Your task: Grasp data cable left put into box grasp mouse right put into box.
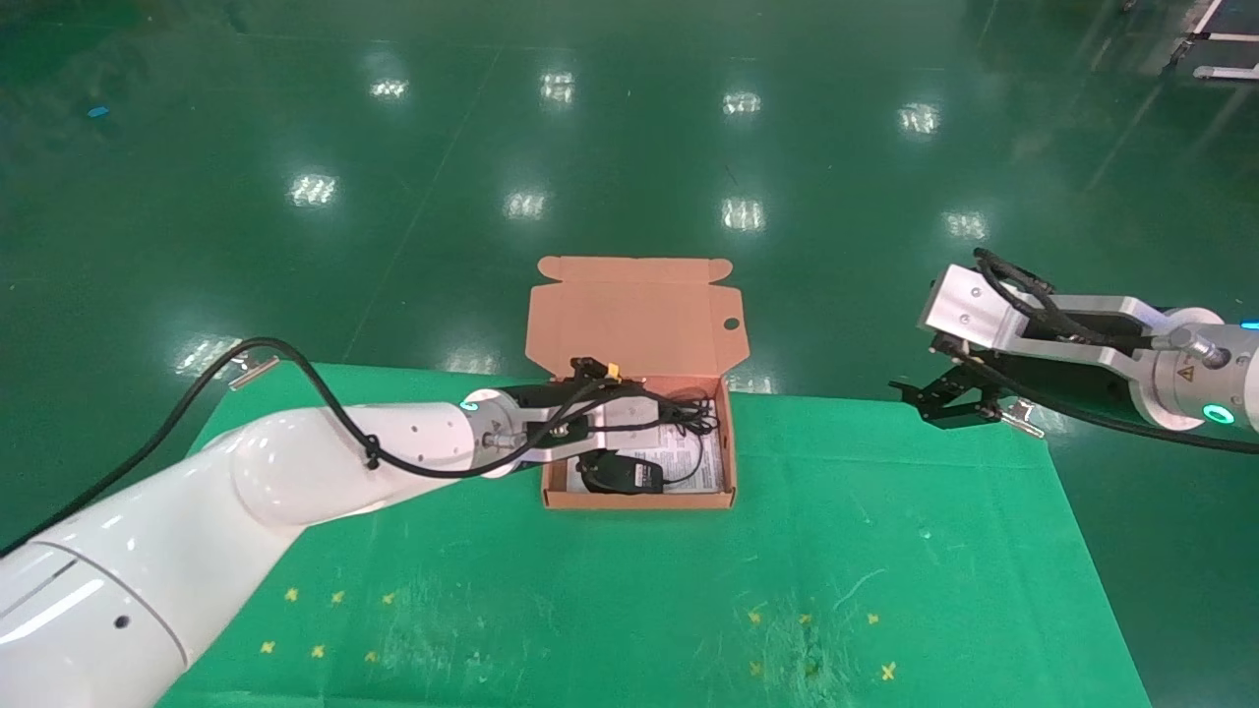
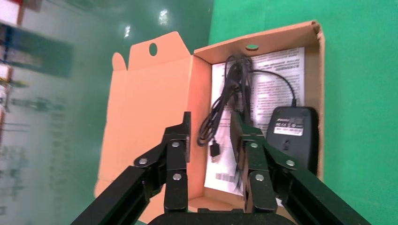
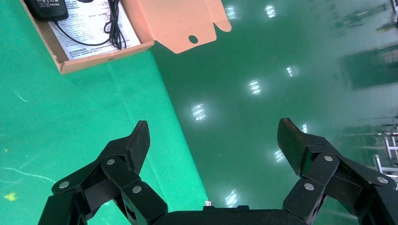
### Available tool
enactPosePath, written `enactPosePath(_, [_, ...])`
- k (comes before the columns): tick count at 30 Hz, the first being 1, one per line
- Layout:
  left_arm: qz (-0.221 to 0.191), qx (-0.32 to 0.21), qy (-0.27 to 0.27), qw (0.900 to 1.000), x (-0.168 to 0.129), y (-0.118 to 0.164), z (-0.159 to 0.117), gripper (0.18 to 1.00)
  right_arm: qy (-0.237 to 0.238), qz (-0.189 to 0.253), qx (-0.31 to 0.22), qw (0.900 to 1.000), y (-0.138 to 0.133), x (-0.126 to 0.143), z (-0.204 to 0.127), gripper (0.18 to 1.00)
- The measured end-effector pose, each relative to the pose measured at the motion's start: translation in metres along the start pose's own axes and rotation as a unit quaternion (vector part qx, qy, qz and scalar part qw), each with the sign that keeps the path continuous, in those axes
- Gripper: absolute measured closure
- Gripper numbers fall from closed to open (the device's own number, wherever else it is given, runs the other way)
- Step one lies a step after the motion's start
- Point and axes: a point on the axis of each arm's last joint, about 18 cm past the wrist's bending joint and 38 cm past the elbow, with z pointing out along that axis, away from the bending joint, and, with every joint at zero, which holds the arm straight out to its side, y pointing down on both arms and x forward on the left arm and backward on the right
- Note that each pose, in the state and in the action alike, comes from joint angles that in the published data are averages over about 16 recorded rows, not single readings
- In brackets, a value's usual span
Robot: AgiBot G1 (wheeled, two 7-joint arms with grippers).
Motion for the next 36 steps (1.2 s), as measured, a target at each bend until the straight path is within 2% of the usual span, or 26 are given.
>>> enactPosePath(7, [0.003,0.002,-0.039,0.9992,-0.032,-0.004,-0.01,0.82,0.018,-0.009,0.014,1.0,-0.015,0.014,0.004,0.178])
enactPosePath(14, [0.014,0.008,-0.089,0.9959,-0.075,-0.015,-0.024,0.692,0.048,-0.03,0.03,0.998,-0.035,0.036,0.004,0.178])
enactPosePath(19, [0.003,0.016,-0.102,0.9947,-0.088,-0.016,-0.033,0.577,0.051,-0.031,0.038,0.998,-0.041,0.041,0.004,0.178])
enactPosePath(23, [-0.025,0.028,-0.095,0.9948,-0.085,-0.011,-0.04,0.484,0.035,-0.014,0.045,0.998,-0.041,0.035,0.004,0.178])
enactPosePath(28, [-0.08,0.051,-0.072,0.9928,-0.072,0.0,-0.052,0.383,-0.001,0.021,0.058,0.998,-0.038,0.018,0.004,0.178])
enactPosePath(36, [-0.17,0.097,-0.033,0.98,-0.049,0.015,-0.079,0.261,-0.068,0.079,0.091,0.99,-0.037,-0.014,0.0,0.178])
